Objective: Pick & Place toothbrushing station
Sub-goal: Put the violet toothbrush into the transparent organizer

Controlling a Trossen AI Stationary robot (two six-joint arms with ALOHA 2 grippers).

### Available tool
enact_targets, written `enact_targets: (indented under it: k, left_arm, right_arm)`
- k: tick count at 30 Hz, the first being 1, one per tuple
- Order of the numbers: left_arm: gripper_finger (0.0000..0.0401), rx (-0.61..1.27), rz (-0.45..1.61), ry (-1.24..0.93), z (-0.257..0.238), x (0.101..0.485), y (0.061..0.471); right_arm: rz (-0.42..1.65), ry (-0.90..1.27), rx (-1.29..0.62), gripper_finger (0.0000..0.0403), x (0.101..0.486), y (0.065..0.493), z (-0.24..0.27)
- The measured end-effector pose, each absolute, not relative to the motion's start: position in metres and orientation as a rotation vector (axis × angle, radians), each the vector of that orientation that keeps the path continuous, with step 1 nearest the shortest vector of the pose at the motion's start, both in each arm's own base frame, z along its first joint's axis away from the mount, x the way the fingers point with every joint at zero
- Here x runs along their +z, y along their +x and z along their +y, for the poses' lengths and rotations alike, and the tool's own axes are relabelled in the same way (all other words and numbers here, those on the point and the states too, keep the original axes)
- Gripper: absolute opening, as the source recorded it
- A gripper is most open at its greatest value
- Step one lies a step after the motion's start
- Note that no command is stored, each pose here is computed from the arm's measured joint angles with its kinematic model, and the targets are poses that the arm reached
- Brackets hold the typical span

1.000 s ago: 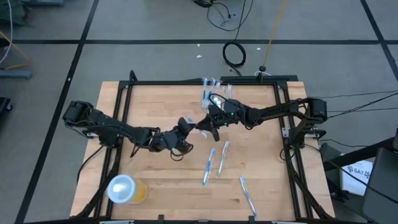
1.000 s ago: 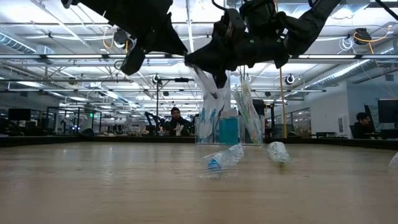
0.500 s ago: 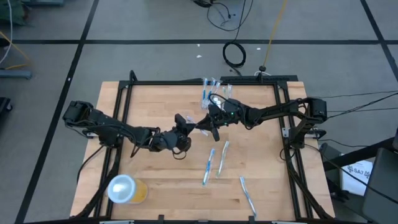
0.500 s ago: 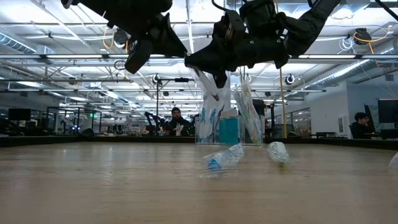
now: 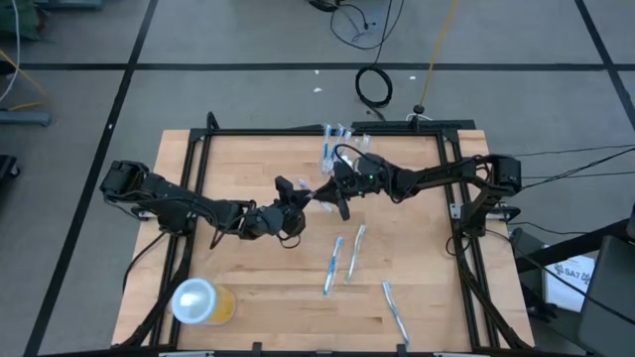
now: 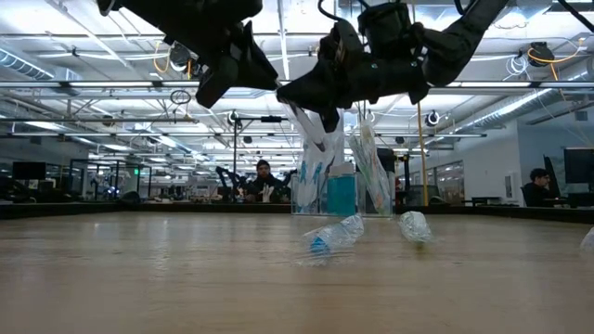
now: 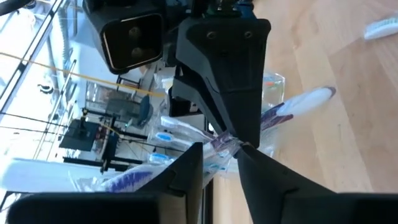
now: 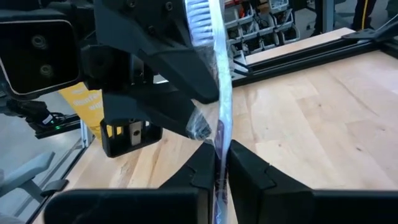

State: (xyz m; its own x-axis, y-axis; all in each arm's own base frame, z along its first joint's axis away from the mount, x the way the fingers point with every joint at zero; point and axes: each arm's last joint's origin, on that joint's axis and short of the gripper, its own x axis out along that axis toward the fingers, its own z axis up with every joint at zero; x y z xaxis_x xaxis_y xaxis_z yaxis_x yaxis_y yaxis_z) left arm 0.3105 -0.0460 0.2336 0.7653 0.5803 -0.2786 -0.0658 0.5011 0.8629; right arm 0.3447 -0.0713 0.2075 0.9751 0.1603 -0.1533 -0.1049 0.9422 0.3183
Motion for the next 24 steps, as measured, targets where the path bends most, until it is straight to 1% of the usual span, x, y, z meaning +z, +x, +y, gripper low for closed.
enact_targets:
  k: [3,6,14,17,20,24]
  left_arm:
    - [0.0124,0.413,0.592,0.981,-0.050,0.234,0.310]
    - [0.0129,0.415,0.593,0.990,-0.055,0.233,0.309]
    - [0.0127,0.605,0.658,1.020,-0.052,0.235,0.305]
    - [0.0127,0.642,0.667,1.019,-0.052,0.235,0.304]
    - [0.0127,0.594,0.640,0.983,-0.053,0.235,0.305]
    - [0.0127,0.425,0.571,0.863,-0.046,0.243,0.302]
  right_arm:
    - [0.176,0.305,0.121,0.0020,0.207,0.344,-0.077]
    - [0.168,0.293,0.098,0.0019,0.209,0.342,-0.083]
    - [0.132,0.273,0.098,0.0020,0.220,0.329,-0.083]
    - [0.125,0.253,0.102,0.0020,0.226,0.315,-0.079]
    - [0.093,0.205,0.112,0.0020,0.233,0.301,-0.073]
    - [0.062,0.144,0.089,0.0020,0.238,0.281,-0.063]
